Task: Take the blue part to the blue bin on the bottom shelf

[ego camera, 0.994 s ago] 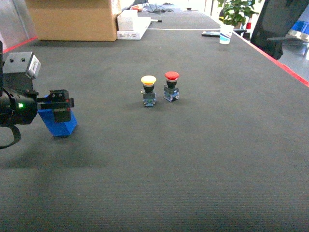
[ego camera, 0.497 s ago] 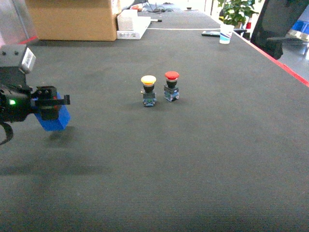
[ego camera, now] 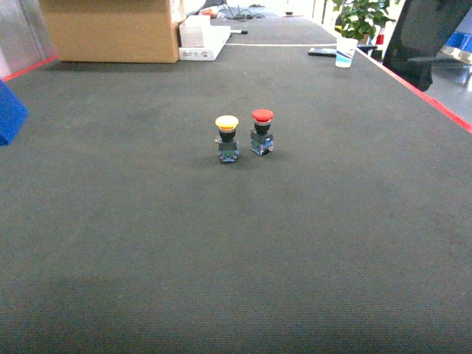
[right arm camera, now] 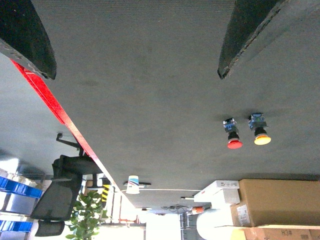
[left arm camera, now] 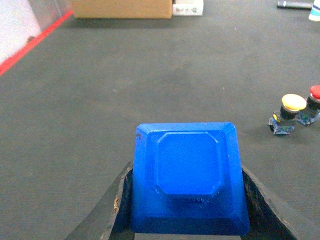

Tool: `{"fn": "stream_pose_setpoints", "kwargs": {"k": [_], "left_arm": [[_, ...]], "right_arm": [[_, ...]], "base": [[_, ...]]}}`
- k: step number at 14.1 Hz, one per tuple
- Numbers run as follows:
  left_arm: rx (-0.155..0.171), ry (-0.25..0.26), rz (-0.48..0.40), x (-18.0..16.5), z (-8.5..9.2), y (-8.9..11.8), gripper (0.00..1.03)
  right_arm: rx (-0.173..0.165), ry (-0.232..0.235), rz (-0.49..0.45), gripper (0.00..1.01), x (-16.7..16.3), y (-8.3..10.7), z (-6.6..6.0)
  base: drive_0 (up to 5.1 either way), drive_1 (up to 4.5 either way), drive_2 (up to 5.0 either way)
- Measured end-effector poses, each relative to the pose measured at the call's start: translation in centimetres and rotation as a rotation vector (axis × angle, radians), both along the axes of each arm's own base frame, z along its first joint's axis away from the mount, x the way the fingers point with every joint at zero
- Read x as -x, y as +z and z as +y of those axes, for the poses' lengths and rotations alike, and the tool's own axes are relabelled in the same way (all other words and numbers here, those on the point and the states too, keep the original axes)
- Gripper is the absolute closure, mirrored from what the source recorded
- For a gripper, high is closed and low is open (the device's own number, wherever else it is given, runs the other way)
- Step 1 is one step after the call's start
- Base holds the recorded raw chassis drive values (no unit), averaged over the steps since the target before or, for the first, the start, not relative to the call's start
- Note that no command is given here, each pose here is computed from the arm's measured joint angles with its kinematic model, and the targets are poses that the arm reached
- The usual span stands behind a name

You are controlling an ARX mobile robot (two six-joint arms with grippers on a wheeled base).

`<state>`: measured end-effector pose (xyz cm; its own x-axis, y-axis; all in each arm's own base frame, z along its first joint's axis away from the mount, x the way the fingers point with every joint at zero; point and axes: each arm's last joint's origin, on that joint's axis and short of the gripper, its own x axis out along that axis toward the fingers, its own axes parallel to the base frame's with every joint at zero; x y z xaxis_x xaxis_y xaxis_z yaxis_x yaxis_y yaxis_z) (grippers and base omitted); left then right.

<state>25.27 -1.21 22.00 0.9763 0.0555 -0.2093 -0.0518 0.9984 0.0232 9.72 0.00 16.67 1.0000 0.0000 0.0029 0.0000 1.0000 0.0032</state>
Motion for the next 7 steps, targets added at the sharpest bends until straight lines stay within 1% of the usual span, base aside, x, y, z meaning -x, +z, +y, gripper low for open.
{"fn": "stream_pose_setpoints", "kwargs": {"k": [3, 4, 6, 7], "left_arm": [[0.011, 0.038, -0.096, 5.7, -0.7, 1.5, 0.58], [0.011, 0.089, -0.112, 10.6, -0.9, 0.8, 0.58], [0.029, 0.105, -0.183, 12.7, -0.8, 1.5, 0.58], [0.035, 0.099, -0.202, 13.0, -0.8, 1.8, 0.58]], "right_arm": [[0.0, 0.0, 0.0, 0.03, 0.0, 0.0, 0.0], [0.0, 0.0, 0.0, 0.03, 0.0, 0.0, 0.0], [0.0, 0.0, 0.0, 0.03, 0.0, 0.0, 0.0], [0.0, 0.0, 0.0, 0.03, 0.0, 0.0, 0.0]], "base": [[0.0, 0.0, 0.0], [0.0, 0.0, 0.0], [0.0, 0.0, 0.0], [0.0, 0.0, 0.0]]}}
